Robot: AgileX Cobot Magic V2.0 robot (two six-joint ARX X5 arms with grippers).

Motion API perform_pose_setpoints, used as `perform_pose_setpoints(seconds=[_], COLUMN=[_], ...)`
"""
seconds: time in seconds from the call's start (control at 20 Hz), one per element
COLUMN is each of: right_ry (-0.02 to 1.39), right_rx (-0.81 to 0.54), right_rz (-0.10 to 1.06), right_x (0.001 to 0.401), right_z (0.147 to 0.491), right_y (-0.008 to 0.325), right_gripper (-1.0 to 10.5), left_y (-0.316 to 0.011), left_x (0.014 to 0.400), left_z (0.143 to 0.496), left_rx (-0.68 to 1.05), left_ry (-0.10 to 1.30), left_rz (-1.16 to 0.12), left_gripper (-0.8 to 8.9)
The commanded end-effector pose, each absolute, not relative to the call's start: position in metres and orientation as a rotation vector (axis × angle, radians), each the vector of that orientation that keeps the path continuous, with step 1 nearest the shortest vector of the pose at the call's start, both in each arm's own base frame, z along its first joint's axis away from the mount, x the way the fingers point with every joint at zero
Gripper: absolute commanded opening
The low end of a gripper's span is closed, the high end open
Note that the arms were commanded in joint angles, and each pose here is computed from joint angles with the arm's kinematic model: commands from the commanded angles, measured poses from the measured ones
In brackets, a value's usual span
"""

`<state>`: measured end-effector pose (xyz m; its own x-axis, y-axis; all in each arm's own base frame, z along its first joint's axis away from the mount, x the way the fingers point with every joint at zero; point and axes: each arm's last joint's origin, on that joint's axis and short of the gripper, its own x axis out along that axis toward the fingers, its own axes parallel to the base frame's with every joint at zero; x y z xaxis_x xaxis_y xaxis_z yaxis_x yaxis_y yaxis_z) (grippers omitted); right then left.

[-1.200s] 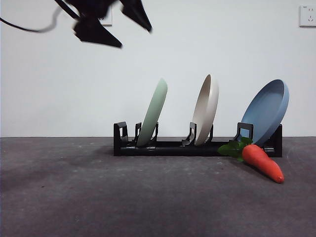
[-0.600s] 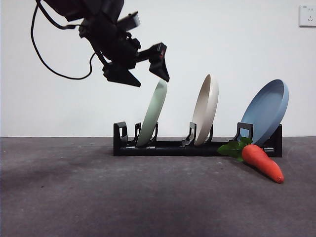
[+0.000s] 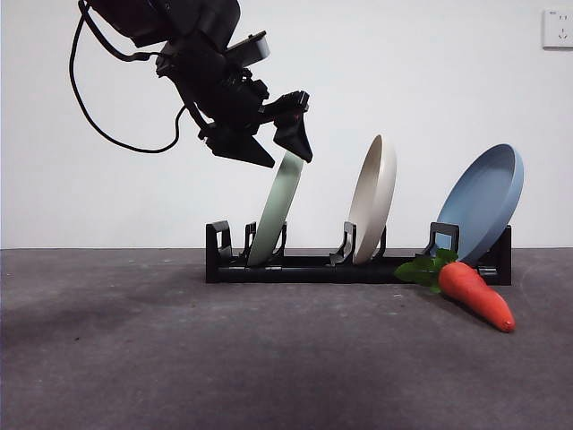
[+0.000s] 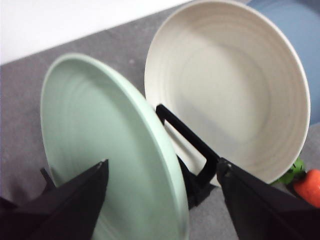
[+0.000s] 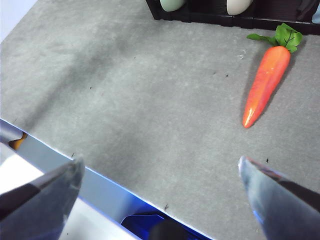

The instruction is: Take the green plate from the plate rack,put the plate on the table,take the carrot from the table,put the carrot in the plate

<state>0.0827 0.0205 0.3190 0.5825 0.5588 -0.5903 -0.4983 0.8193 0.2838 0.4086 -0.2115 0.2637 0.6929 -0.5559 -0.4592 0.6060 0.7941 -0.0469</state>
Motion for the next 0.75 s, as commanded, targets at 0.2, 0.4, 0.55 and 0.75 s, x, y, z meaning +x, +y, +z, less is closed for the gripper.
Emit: perform_pose_setpoints(seconds=[0.2,0.4,0.55,0.75], right_ry=[0.718,0.718,0.718,0.718], right_rx=[0.095,0.094,0.094,0.094], right_rz=[0.616,0.617,0.617,0.617], right_x=[0.0828,0.0828,0.0828,0.0828], right_z=[0.3195,0.3195,0.3195,0.3195], right_y=[0.0207,0.0207,0.0207,0.0207], right_gripper=[6.3,6.3,6.3,6.3], left_y=[-0.2154,-0.2163,-0.2156,-0.2158], left_x=[0.4072,0.406,0.4061,0.4061], left_z=[0.2552,0.2543,0.2539,0.2541], left_rx=[0.108,0.105,0.104,0.104], left_ry=[0.517,0.529,0.535,0.533], left_rz=[-0.72,-0.737,-0.735,-0.737], left_gripper=[1.39,0.4,-0.08,-0.08])
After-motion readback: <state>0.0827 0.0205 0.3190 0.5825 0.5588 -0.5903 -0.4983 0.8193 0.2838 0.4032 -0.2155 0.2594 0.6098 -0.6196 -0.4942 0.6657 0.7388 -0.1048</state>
